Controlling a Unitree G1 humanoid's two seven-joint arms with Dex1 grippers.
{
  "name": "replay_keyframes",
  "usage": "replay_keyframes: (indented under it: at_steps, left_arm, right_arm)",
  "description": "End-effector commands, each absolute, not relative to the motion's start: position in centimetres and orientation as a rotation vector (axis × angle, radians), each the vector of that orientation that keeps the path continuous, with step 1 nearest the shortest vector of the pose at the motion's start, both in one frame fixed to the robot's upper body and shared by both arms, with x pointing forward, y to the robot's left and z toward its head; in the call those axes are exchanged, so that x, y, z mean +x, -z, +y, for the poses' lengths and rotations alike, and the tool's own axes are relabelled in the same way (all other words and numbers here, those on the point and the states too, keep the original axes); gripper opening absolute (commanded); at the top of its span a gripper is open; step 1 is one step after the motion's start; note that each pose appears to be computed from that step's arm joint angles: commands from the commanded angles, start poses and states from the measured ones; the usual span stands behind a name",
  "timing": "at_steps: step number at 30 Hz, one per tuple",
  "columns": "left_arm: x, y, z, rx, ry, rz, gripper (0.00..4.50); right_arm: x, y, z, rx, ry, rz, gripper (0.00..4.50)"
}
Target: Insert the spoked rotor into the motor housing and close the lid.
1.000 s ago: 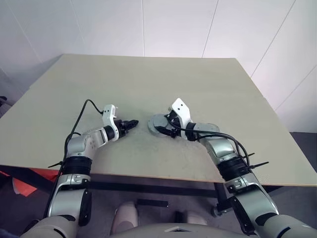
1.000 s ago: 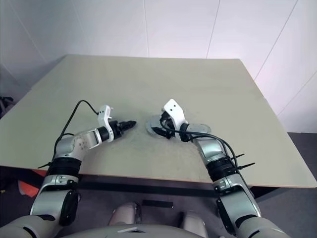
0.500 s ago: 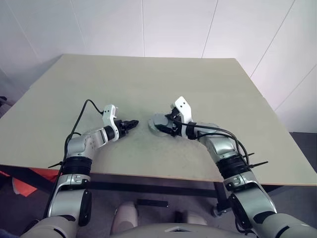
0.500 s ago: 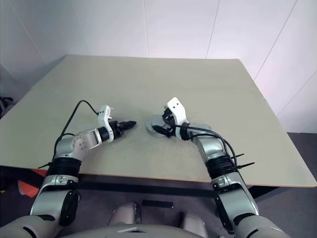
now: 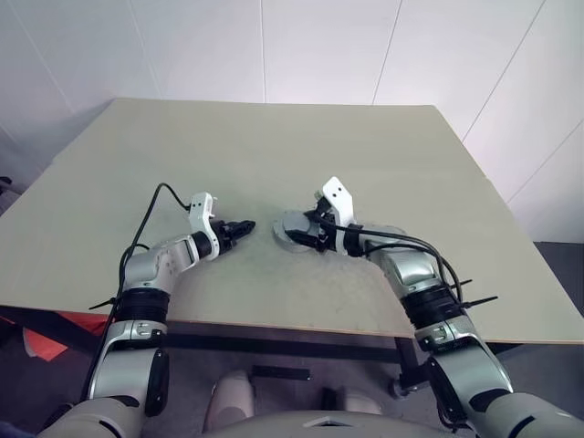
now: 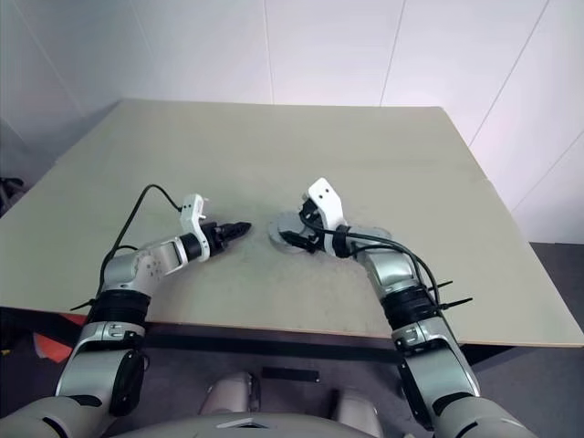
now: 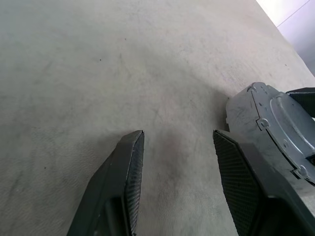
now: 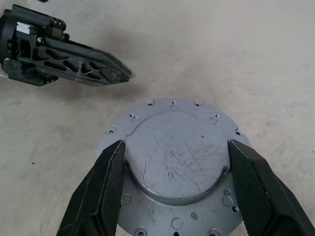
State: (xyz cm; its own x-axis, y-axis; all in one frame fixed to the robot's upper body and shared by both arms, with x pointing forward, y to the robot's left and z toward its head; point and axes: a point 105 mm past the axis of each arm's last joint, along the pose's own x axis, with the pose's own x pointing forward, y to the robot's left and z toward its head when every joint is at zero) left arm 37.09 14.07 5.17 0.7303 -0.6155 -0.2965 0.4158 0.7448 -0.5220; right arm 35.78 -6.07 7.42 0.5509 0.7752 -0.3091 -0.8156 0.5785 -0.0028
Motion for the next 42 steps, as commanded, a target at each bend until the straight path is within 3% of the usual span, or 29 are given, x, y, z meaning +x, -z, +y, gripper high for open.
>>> replay_keyframes:
  at_steps: [1,7,18,42]
  left_arm:
    - [37.5,-5.9,14.0,-0.428,0.596,0.451,2.39]
    - [37.5,-5.9,14.1,-0.424,0.597,0.451,2.39]
    - [37.6,-5.8,14.0,-0.420,0.596,0.452,2.39]
    - [37.6,-5.8,14.1,-0.414,0.596,0.450,2.39]
  right_arm:
    - [35.2,-9.4,-5.1,-0.125,-1.003,0.205,3.22]
    - [34.8,-10.7,-4.6,-0.115,-1.025,0.149,3.22]
    - [36.3,-10.0,-5.5,-0.168,-0.927,0.173,3.22]
    - [36.2,-7.9,-6.3,-0.232,-0.920,0.235,3.22]
